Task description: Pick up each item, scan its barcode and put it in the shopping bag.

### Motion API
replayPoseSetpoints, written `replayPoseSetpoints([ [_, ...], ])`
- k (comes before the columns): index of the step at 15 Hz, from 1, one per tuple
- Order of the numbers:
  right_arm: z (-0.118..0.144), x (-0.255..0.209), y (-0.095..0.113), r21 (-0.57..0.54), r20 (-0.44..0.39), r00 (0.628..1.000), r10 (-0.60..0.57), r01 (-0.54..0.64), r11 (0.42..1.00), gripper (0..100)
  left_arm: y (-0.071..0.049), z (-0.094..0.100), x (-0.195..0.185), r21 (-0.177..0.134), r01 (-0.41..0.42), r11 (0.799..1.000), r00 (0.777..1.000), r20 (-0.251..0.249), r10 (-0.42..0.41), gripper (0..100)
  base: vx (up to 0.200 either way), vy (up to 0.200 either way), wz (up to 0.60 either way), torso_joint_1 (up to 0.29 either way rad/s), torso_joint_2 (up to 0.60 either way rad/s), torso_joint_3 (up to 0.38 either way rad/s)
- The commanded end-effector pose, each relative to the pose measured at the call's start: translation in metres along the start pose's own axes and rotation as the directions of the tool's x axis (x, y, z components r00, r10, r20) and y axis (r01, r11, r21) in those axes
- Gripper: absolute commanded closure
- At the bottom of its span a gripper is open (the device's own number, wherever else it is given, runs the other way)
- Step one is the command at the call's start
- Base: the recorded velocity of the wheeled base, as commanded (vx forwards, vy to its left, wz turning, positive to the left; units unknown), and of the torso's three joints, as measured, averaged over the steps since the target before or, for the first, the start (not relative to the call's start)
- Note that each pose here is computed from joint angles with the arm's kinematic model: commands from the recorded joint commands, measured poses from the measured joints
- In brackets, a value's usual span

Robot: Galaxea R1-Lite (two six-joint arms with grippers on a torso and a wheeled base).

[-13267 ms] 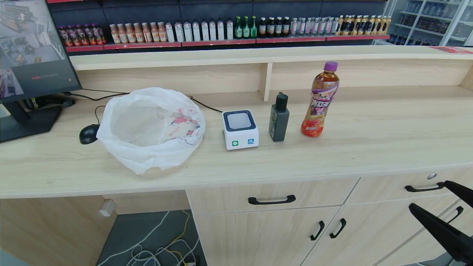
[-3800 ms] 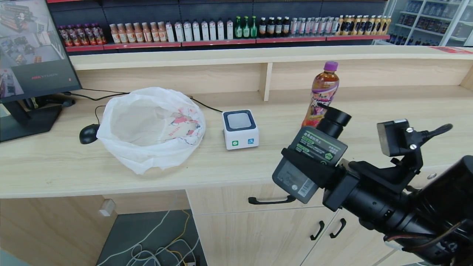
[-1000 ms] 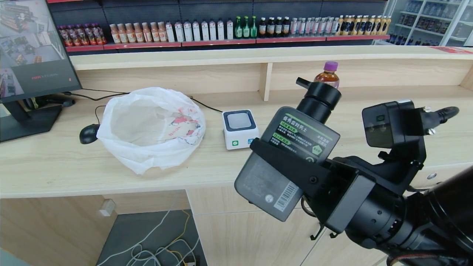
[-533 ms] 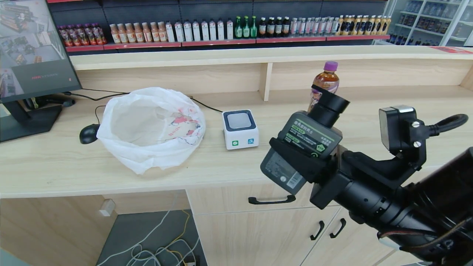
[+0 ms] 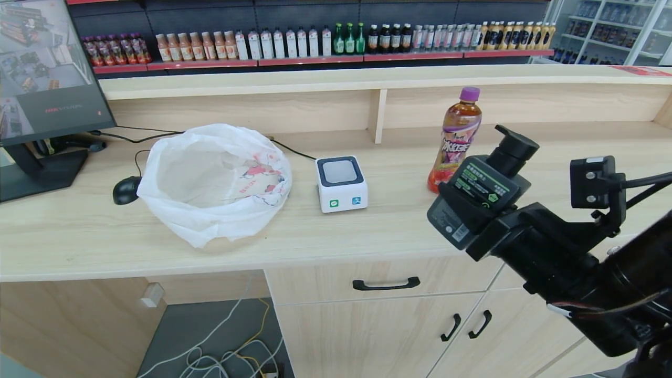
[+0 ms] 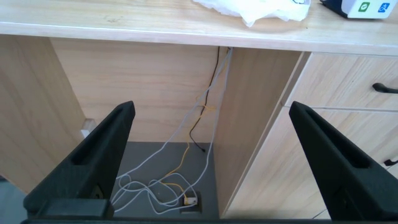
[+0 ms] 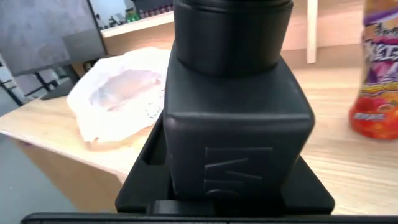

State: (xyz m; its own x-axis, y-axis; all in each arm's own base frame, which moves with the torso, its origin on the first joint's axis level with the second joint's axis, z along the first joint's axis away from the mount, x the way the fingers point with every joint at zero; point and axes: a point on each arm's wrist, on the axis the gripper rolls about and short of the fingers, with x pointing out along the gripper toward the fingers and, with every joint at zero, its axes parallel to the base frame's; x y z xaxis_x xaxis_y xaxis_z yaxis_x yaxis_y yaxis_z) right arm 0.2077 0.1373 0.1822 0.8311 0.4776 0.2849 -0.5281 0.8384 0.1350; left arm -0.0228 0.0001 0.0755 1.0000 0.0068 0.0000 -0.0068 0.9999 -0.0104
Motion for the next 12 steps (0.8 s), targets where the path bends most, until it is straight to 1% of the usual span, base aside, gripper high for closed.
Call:
replayPoseSetpoints([
  [1,0.002,0.002,-0.013,-0.046,0.013,0.999,-0.052,0.052,0.998,100,0.000,0.000,0.000,0.000,-0.001,1.000,1.000,0.000,0.001,0,0.000,0.000,0.00,0.000,0.00,0.000],
  [5,0.016,0.004,-0.049,-0.129,0.074,0.980,-0.184,0.192,0.973,100,0.000,0.000,0.000,0.001,-0.001,1.000,1.000,-0.002,0.001,0,0.000,0.000,0.00,0.000,0.00,0.000],
  [6,0.017,0.000,-0.054,-0.162,0.077,0.975,-0.206,0.217,0.963,100,0.000,0.000,0.000,0.003,-0.001,1.000,1.000,-0.002,0.001,0,0.000,0.000,0.00,0.000,0.00,0.000],
  [8,0.015,-0.003,-0.059,-0.219,0.067,0.972,-0.226,0.235,0.947,100,0.000,0.000,0.000,0.001,-0.001,1.000,1.000,-0.002,0.001,0,0.000,0.000,0.00,0.000,0.00,0.000],
  [10,0.016,-0.006,-0.072,-0.270,0.067,0.960,-0.273,0.281,0.921,100,0.000,0.000,0.000,0.001,-0.001,1.000,1.000,0.000,0.001,0,0.000,0.000,0.00,0.000,0.00,0.000],
  [11,0.016,-0.006,-0.074,-0.279,0.069,0.957,-0.283,0.291,0.915,100,0.000,0.000,0.000,0.000,-0.001,1.000,1.000,0.000,0.001,0,0.000,0.000,0.00,0.000,0.00,0.000],
  [12,0.020,-0.002,-0.075,-0.278,0.091,0.955,-0.281,0.295,0.914,100,0.000,0.000,0.000,-0.002,-0.001,1.000,1.000,0.000,0.001,0,0.000,0.000,0.00,0.000,0.00,0.000],
])
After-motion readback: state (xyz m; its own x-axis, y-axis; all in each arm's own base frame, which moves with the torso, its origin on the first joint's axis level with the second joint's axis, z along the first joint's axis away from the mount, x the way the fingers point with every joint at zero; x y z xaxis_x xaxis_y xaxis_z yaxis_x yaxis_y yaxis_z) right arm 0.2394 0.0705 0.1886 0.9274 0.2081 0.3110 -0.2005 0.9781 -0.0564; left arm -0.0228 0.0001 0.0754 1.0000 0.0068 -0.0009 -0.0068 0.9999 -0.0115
